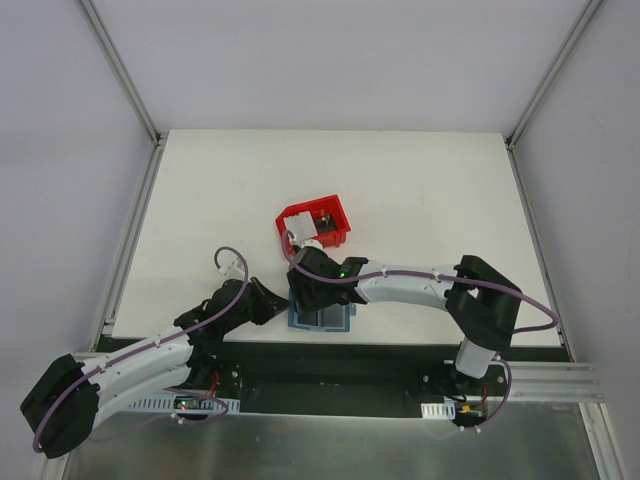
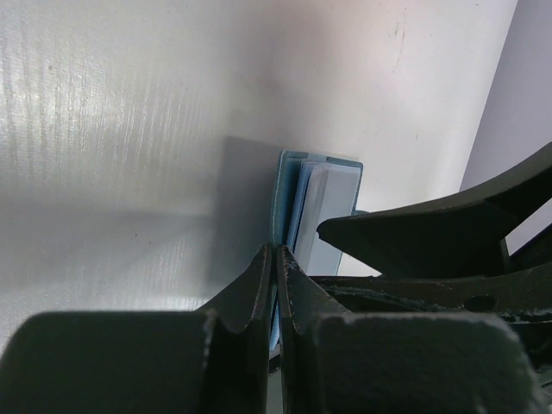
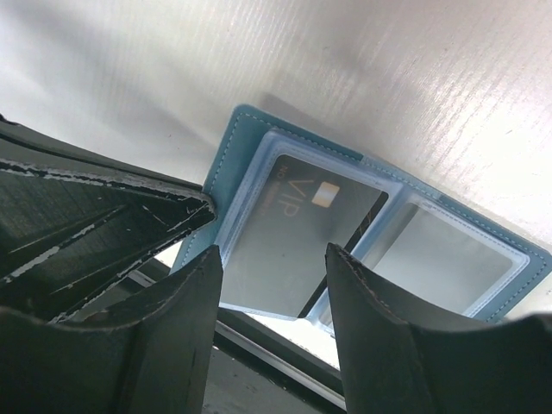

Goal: Put the credit cards into the card holder
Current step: Turn over the card slot in the card holder.

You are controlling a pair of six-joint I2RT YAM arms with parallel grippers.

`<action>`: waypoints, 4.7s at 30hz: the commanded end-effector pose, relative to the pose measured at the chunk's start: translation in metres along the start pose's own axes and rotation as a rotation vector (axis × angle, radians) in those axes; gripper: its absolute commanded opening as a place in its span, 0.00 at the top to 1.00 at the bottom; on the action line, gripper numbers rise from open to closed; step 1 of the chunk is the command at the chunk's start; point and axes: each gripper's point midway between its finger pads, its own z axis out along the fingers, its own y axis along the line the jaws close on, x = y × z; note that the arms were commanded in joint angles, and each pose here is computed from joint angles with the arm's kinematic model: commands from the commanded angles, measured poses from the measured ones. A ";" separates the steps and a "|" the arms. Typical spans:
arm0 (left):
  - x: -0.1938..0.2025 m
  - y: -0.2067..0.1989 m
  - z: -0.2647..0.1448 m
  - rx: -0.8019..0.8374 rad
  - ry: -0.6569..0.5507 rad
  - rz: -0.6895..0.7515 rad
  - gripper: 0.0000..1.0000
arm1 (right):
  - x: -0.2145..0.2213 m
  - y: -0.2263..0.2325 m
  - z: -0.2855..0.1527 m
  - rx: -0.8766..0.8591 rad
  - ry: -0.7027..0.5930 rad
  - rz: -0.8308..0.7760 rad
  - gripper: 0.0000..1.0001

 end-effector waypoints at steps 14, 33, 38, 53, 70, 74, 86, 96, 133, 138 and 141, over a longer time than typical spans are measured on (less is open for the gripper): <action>-0.002 -0.013 -0.002 0.040 -0.002 -0.003 1.00 | -0.007 0.001 -0.006 0.069 -0.009 -0.053 0.48; -0.002 -0.010 -0.002 0.038 -0.008 -0.002 1.00 | -0.021 0.018 -0.020 0.009 -0.056 -0.038 0.48; -0.002 -0.011 -0.003 0.041 -0.006 0.002 1.00 | -0.021 0.019 -0.013 0.003 -0.042 -0.031 0.47; -0.003 -0.012 -0.003 0.044 -0.015 0.001 1.00 | -0.015 0.011 -0.007 0.033 -0.022 -0.031 0.47; -0.003 -0.011 -0.003 0.038 -0.014 -0.001 1.00 | -0.008 0.000 0.001 0.075 0.001 -0.046 0.50; -0.003 -0.011 -0.003 0.037 -0.016 0.000 1.00 | -0.012 -0.002 -0.004 0.091 -0.008 -0.052 0.51; -0.003 -0.009 -0.002 0.029 -0.013 0.001 1.00 | -0.016 -0.003 -0.012 0.100 -0.030 -0.064 0.52; -0.003 -0.009 -0.001 0.025 -0.016 0.001 1.00 | -0.018 -0.006 -0.021 0.117 -0.045 -0.076 0.54; -0.003 -0.005 -0.001 0.011 -0.013 0.009 1.00 | -0.004 -0.034 -0.040 0.265 -0.003 -0.126 0.57; -0.003 -0.005 0.000 0.011 -0.013 0.009 1.00 | -0.006 -0.035 -0.043 0.300 -0.008 -0.151 0.57; -0.003 -0.005 0.000 0.012 -0.012 0.010 1.00 | -0.005 -0.035 -0.043 0.310 0.001 -0.166 0.57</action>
